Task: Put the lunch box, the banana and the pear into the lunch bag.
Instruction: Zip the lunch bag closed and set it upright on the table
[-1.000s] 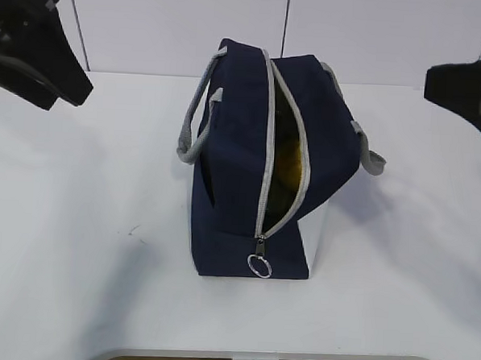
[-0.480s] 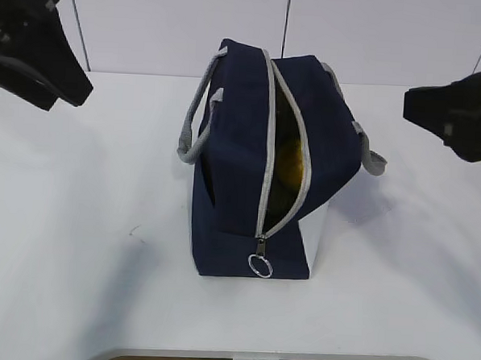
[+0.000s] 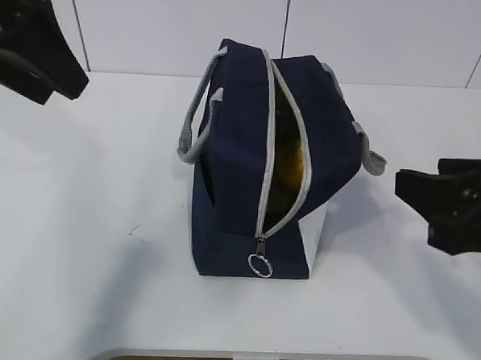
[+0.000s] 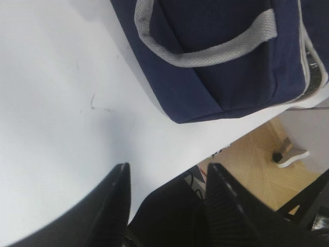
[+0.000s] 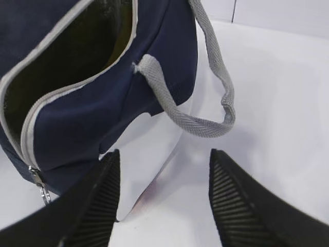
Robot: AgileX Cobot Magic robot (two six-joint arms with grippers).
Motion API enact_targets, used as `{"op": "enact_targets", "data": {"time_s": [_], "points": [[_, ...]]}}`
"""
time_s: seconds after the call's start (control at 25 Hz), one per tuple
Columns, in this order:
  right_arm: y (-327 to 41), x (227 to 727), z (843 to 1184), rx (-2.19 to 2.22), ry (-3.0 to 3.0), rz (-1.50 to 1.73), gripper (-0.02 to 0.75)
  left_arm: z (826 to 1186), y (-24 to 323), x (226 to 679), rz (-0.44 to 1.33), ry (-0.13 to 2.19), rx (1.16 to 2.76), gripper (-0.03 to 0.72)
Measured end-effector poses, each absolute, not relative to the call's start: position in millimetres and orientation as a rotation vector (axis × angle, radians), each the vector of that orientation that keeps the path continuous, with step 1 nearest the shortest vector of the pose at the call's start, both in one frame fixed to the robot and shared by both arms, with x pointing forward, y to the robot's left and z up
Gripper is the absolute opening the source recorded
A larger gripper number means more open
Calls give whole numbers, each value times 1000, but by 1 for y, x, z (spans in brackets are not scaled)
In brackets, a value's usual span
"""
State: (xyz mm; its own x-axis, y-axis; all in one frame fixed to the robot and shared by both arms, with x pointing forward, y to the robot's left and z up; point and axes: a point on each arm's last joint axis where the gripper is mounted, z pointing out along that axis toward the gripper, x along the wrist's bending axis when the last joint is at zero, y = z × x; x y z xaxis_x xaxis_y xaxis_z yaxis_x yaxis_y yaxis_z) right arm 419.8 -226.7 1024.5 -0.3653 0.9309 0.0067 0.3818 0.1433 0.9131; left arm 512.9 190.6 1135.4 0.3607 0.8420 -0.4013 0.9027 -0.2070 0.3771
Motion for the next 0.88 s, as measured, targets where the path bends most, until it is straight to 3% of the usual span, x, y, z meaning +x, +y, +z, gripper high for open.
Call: {"op": "enact_targets", "data": {"time_s": [0.28,0.88], "points": [[-230,404,998,1067,1767,1278,433,1138,191,511,-136,1501,2071,361],[-210,413,977,906,1823,1431,433,1138,191,510,-138,1503,2071,361]]}}
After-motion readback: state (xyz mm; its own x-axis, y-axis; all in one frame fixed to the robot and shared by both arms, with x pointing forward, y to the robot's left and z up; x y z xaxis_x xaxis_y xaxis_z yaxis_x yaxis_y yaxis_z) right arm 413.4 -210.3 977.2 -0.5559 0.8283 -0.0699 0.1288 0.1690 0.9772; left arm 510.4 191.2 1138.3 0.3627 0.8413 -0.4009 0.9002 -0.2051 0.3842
